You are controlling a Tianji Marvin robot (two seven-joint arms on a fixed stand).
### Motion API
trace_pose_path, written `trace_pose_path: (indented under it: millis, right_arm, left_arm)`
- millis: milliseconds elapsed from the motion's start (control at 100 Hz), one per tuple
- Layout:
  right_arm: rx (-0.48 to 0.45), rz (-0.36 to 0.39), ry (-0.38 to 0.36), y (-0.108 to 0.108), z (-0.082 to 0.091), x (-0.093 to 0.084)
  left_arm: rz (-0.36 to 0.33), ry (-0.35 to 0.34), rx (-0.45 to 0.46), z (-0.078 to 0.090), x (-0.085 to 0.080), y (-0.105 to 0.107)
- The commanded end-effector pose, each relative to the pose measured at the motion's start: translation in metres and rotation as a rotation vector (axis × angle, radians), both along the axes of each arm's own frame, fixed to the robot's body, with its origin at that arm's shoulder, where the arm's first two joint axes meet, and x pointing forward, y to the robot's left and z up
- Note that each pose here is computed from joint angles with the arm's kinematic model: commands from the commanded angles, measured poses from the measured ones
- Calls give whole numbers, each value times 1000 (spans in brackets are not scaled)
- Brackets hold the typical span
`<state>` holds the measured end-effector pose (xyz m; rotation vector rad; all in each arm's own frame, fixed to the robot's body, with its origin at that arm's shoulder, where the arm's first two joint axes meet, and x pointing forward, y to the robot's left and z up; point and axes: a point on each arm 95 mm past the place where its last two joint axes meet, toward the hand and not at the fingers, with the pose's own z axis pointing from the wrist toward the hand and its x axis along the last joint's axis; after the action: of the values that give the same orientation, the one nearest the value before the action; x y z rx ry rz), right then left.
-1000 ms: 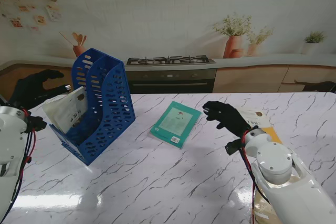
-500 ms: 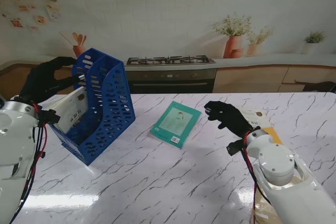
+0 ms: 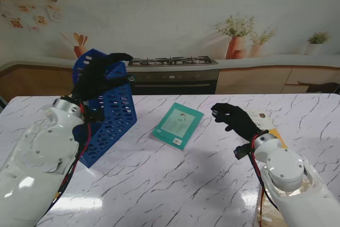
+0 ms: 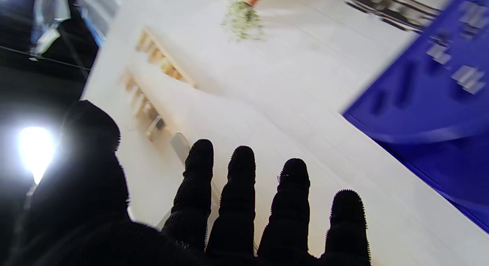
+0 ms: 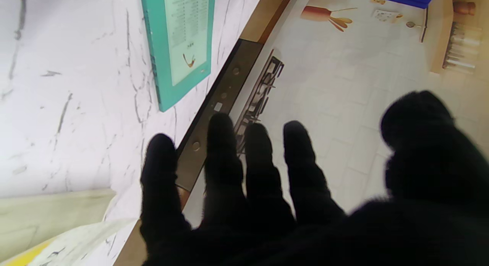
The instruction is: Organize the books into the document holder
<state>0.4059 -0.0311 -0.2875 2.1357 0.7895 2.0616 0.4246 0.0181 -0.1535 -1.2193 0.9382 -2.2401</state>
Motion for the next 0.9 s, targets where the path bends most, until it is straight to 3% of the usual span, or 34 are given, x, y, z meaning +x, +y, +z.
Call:
trace_pose_path:
  millis: [0,300,500,890]
  right_arm:
    - [4,4,4,1,-2,-4]
    - [-18,-13,-3,-7,-3,-11]
    - [-26,-23,-8,-11,-3,-14]
    - [-89,-36,-12,-26,0,-25]
  left_arm:
    - [-52,1,1,-8,1,-16]
    - [-230,18,-23,-35,6,-59]
    - [-323,62,-44,-60,10,-75]
    - [-465,269,-24,-124,15,-93]
